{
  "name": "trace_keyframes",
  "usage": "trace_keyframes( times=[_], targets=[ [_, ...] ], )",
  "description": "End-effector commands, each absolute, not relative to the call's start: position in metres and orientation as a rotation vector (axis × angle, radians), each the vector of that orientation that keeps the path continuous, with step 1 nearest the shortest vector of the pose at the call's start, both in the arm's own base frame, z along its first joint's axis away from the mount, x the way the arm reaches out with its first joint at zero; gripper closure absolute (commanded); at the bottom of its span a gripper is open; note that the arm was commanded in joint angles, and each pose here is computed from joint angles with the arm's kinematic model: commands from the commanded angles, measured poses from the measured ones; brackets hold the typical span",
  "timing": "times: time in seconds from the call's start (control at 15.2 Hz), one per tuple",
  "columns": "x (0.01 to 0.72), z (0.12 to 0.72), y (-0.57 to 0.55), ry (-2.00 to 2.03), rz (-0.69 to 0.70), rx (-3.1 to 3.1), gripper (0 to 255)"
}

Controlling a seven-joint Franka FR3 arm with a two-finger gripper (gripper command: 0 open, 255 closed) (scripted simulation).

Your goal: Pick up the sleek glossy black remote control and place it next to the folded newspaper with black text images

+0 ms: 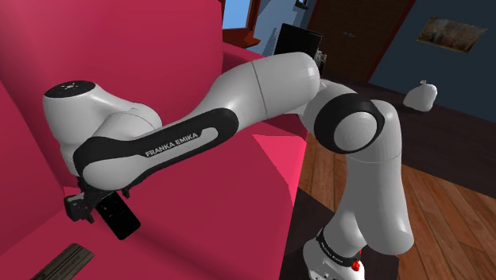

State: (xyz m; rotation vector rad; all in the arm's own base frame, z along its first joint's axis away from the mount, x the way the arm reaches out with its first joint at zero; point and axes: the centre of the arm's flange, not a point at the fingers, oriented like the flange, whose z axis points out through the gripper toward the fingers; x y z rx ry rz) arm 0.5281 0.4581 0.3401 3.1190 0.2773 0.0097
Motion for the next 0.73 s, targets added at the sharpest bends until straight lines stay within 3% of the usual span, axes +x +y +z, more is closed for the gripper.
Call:
trace_keyframes(
  times=[0.0, 0.13, 0.66],
  targets=[
    [0.527, 0.362, 0.459, 0.277, 0.01, 3.119, 0],
    [0.527, 0.385, 0.459, 0.277, 0.01, 3.119, 0],
    [0.527, 0.385, 0.459, 0.277, 0.01, 3.119, 0]
  ],
)
